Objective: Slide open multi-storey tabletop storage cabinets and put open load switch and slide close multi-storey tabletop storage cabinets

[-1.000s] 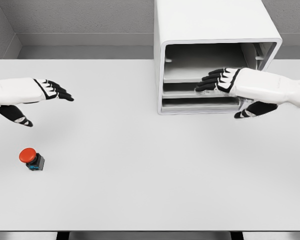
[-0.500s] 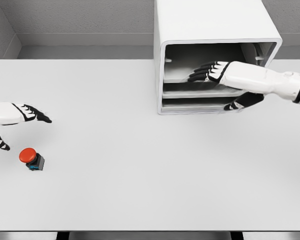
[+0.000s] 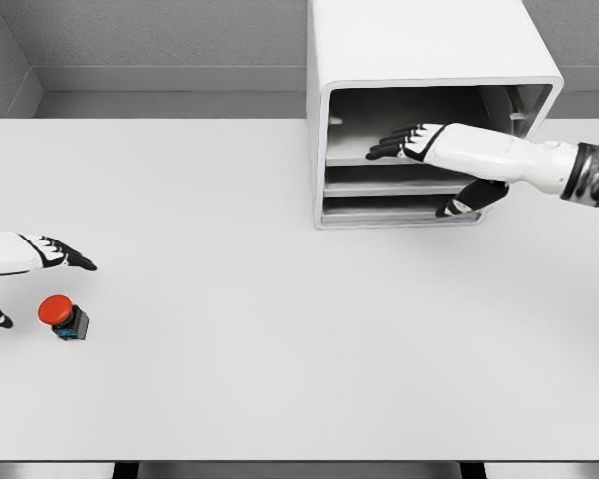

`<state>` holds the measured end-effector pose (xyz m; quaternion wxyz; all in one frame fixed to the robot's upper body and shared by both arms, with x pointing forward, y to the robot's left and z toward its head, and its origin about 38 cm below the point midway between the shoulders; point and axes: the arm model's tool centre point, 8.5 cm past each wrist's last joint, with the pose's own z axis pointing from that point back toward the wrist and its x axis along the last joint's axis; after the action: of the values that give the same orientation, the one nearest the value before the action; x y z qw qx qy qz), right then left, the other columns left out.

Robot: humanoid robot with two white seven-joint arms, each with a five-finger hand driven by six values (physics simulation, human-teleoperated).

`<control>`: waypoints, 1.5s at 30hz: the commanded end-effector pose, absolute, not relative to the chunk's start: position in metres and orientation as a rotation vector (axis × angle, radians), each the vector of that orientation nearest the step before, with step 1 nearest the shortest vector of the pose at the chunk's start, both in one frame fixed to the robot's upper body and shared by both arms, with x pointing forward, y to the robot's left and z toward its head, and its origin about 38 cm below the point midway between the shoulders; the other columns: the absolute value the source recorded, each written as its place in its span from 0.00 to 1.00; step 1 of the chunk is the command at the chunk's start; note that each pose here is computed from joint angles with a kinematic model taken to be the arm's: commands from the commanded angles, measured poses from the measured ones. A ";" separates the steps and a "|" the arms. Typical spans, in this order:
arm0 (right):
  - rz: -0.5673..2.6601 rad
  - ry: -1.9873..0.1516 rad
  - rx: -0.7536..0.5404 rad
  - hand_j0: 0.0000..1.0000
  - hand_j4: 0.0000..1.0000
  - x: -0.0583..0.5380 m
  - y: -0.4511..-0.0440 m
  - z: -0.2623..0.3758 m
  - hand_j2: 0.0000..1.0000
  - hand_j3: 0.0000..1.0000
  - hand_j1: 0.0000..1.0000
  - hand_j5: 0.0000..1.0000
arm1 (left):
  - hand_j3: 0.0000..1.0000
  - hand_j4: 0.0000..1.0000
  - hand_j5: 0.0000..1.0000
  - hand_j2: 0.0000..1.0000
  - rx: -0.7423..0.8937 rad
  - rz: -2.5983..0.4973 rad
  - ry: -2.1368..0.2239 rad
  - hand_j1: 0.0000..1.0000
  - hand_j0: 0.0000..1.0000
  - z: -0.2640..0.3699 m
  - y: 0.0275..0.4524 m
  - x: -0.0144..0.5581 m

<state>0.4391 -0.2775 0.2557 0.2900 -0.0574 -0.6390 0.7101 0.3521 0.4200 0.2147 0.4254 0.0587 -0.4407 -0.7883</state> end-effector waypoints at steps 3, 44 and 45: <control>1.866 -1.661 -0.167 1.00 1.00 0.454 -0.284 0.247 1.00 1.00 1.00 1.00 | 1.00 1.00 1.00 1.00 0.127 -1.983 -1.126 1.00 1.00 0.217 0.411 0.351; 1.900 -1.630 -0.194 1.00 1.00 0.448 -0.289 0.239 1.00 1.00 1.00 1.00 | 0.93 0.93 0.93 0.93 0.081 -2.113 -1.084 0.93 0.93 0.195 0.385 0.338; 1.906 -1.631 -0.198 1.00 1.00 0.446 -0.290 0.241 1.00 1.00 1.00 1.00 | 0.93 0.93 0.93 0.93 0.085 -2.115 -1.078 0.93 0.93 0.194 0.386 0.339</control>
<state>0.4511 -0.2886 0.2353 0.3130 -0.0746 -0.6146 0.7202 0.3379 0.3852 0.1944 0.3737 0.0302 -0.4235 -0.8247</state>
